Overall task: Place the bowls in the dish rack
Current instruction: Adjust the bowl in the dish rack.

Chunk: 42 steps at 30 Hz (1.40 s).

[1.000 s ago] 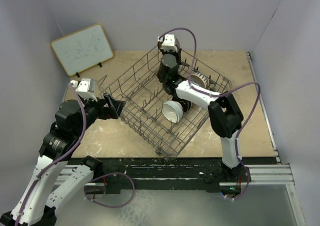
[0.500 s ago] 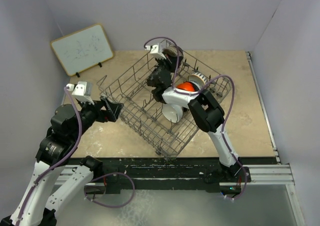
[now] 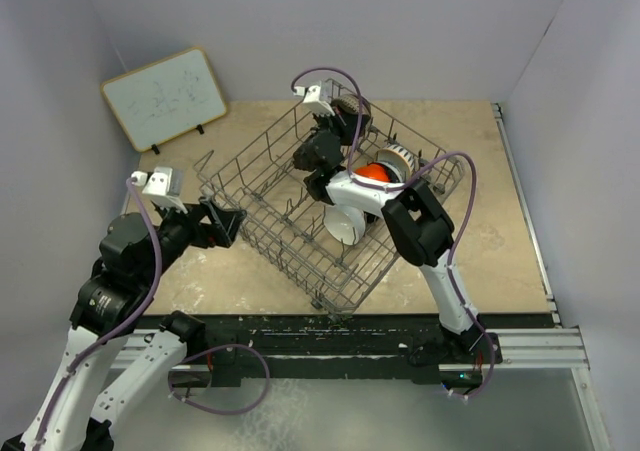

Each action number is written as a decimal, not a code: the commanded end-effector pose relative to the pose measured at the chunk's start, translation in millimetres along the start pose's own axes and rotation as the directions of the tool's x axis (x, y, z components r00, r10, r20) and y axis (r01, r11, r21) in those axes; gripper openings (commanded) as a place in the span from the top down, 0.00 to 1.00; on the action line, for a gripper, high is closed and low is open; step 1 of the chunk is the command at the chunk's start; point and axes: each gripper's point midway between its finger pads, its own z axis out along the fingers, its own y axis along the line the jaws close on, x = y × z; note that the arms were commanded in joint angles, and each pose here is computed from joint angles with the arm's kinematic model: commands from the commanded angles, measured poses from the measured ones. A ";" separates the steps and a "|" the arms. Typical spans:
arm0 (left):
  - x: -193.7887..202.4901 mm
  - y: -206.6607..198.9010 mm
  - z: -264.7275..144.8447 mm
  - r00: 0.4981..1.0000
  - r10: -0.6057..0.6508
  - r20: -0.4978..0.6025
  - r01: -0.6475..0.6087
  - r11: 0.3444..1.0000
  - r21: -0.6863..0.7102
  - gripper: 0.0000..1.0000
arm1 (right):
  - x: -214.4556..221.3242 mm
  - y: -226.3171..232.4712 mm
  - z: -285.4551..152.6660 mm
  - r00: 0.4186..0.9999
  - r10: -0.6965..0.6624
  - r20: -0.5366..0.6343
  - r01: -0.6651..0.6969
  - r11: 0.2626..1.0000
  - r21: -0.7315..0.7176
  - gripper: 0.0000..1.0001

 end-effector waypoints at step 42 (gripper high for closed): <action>4.8 15.5 -21.5 0.993 0.070 0.093 -0.068 0.997 -0.030 0.04 | 81.5 127.1 -26.5 0.990 -0.082 -0.116 0.026 0.909 -0.416 1.00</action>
